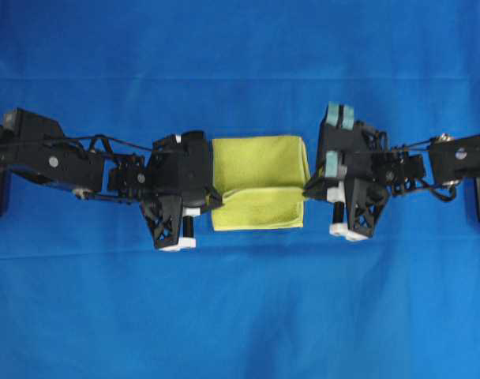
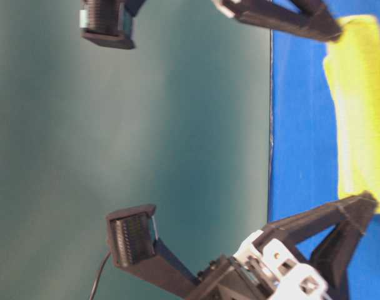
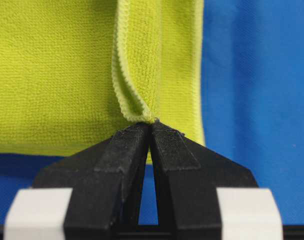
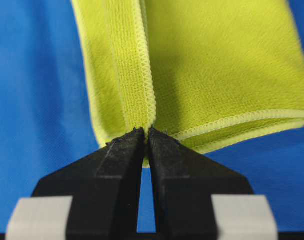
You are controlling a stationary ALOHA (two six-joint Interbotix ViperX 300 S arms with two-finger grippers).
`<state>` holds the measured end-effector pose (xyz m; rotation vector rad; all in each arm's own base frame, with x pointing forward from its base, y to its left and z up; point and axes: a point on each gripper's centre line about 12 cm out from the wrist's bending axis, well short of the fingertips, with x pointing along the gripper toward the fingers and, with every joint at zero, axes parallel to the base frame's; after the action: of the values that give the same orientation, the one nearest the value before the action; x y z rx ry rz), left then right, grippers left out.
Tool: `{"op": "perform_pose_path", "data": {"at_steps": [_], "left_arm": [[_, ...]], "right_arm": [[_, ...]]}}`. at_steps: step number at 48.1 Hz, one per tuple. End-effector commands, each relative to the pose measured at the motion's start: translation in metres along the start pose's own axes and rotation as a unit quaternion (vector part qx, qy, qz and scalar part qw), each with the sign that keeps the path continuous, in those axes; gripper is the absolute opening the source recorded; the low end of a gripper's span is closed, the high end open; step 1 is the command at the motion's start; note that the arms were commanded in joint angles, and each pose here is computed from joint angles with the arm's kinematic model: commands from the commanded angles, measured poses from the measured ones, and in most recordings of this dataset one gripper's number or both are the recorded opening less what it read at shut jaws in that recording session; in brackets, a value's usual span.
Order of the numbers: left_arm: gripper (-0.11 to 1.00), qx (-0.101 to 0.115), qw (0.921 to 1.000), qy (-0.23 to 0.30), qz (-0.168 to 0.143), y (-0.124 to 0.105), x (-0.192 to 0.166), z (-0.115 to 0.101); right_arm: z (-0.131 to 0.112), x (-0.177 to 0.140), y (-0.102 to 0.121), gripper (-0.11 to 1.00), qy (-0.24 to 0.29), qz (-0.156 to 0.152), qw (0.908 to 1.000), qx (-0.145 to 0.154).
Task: Fold the yellow towel.
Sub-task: 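Place the folded half down and open both grippers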
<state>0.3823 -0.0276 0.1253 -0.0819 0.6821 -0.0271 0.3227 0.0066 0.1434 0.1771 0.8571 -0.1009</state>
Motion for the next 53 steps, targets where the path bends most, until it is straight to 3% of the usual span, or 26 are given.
{"op": "perform_pose_path", "data": {"at_steps": [1,23,26,29,31,34,39,47,53], "left_arm": [[0.03,0.001,1.0000,-0.006,-0.005,-0.005,0.000,0.005],[0.04,0.005,0.9998,0.018,-0.004,-0.005,0.017,-0.011],[0.08,0.006,0.9998,0.017,-0.005,-0.006,0.018,-0.010],[0.21,0.006,0.9998,0.017,-0.005,-0.006,0.018,-0.009],[0.29,0.007,0.9998,0.016,-0.005,-0.006,0.018,-0.009],[0.42,0.010,0.9998,0.014,-0.005,-0.006,0.018,-0.008],[0.45,0.012,0.9999,0.009,-0.006,-0.006,0.017,-0.004],[0.42,0.013,0.9998,-0.009,-0.008,-0.008,0.007,0.009],[0.42,0.015,0.9996,-0.020,-0.012,-0.012,-0.009,0.017]], "right_arm": [[0.005,0.003,0.005,0.06,-0.009,0.008,0.9999,0.000],[0.004,0.018,0.007,0.06,-0.004,0.013,0.9999,0.000],[0.005,0.018,0.008,0.06,-0.008,0.015,0.9999,0.000],[0.006,0.017,0.009,0.07,-0.013,0.018,0.9998,-0.002],[0.007,0.018,0.010,0.13,-0.017,0.020,0.9997,-0.002],[0.008,0.018,0.012,0.34,-0.019,0.023,0.9996,-0.004],[0.011,0.017,0.015,0.61,-0.021,0.025,0.9994,-0.007],[0.017,0.011,0.026,0.52,-0.028,0.035,0.9989,-0.018],[0.020,-0.002,0.043,0.52,-0.031,0.048,0.9978,-0.035]]}}
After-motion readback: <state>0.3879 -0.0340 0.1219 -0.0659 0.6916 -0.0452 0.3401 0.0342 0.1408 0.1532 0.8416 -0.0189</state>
